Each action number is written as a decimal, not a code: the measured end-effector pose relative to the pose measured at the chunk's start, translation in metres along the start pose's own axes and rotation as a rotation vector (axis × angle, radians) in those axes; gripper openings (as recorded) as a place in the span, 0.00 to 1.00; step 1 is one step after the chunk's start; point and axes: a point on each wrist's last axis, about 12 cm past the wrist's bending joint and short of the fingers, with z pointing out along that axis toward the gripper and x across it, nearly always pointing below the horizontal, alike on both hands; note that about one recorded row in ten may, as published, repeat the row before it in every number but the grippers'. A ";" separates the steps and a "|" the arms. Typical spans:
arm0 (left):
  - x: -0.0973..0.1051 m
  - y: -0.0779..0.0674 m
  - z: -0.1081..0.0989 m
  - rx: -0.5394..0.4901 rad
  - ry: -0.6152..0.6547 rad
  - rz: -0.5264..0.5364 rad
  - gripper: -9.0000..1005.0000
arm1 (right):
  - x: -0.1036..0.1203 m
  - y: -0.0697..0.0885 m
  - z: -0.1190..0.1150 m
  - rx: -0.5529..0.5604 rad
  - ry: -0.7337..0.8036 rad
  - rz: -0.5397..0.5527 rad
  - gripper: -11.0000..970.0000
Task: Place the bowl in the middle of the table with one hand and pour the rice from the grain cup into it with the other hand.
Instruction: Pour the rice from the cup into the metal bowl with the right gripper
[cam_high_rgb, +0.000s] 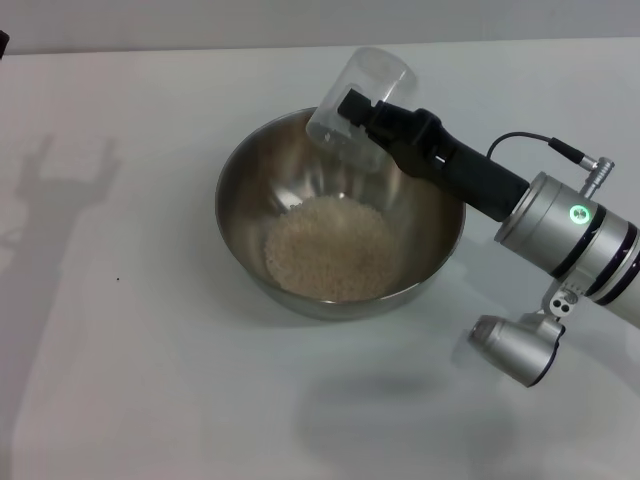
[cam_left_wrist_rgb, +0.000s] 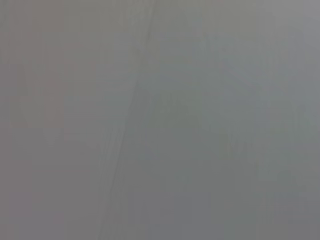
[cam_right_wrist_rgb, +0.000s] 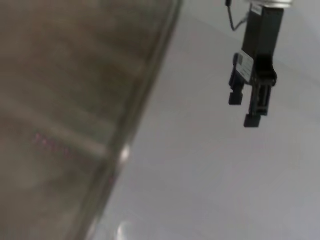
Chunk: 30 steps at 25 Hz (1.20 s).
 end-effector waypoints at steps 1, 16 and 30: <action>0.000 0.000 0.000 0.000 0.000 0.000 0.86 | 0.000 0.000 0.000 0.000 0.000 0.000 0.02; 0.001 0.002 0.001 -0.010 0.006 -0.012 0.86 | 0.003 -0.002 -0.003 0.025 -0.030 -0.121 0.02; 0.000 0.001 0.001 -0.006 -0.001 -0.020 0.86 | 0.005 -0.003 -0.005 0.034 -0.011 -0.141 0.02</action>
